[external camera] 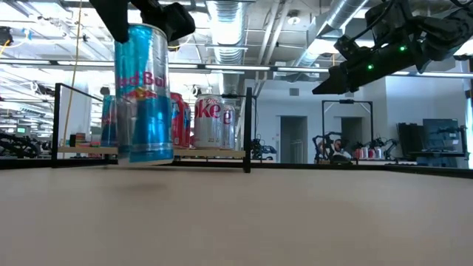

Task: Place canned beverage on shelf
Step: Put the blue soda can on the shelf aligned with the other blue soda can

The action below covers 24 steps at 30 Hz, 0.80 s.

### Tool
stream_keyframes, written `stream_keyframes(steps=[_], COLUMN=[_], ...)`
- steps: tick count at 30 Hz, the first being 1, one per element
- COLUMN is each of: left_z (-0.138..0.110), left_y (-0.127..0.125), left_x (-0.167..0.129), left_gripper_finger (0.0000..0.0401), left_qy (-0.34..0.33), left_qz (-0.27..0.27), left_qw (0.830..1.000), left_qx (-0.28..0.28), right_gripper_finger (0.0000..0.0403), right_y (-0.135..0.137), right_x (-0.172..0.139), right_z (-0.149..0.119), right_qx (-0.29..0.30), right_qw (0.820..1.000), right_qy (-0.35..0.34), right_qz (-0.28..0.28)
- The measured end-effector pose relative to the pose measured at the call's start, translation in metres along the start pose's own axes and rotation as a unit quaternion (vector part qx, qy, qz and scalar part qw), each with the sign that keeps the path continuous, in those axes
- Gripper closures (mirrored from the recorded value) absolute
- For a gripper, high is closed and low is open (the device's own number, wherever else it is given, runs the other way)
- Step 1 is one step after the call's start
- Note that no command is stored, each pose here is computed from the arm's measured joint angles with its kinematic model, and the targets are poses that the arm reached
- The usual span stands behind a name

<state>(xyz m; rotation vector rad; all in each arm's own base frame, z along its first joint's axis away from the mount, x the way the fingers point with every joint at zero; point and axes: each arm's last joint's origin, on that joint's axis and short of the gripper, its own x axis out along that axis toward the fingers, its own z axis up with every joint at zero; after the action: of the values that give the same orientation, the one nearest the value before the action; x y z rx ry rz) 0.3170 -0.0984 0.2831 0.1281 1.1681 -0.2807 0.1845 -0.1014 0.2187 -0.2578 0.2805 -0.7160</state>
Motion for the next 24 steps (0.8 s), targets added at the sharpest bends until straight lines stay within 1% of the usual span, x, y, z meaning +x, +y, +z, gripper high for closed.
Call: stream_keyframes(steps=[4,12,17,20,24], left_z=[0.000,0.000,0.001,0.005,0.013], left_y=[-0.001,0.000,0.000,-0.001,0.000], left_x=[0.000,0.000,0.000,-0.001,-0.009], left_gripper_finger=[0.0145,0.0124,0.0120,0.0120,0.0120], left_qy=[0.000,-0.002,-0.003,-0.023,-0.051], left_qz=[0.007,0.013,0.011,0.008,0.005], left_qw=[1.000,1.000,1.000,0.999,0.998], left_qx=[0.001,-0.003,-0.008,-0.023,-0.037], right_gripper_finger=[0.0382,0.0382,0.0382,0.0382,0.0382], right_y=[0.000,0.000,0.000,0.000,0.000], right_x=[0.000,0.000,0.000,0.000,0.000], right_z=[0.000,0.000,0.000,0.000,0.000], right_qx=[0.000,0.000,0.000,0.000,0.000], right_qw=[1.000,1.000,1.000,1.000,1.000], right_qy=[0.000,0.000,0.000,0.000,0.000], right_qz=[0.000,0.000,0.000,0.000,0.000])
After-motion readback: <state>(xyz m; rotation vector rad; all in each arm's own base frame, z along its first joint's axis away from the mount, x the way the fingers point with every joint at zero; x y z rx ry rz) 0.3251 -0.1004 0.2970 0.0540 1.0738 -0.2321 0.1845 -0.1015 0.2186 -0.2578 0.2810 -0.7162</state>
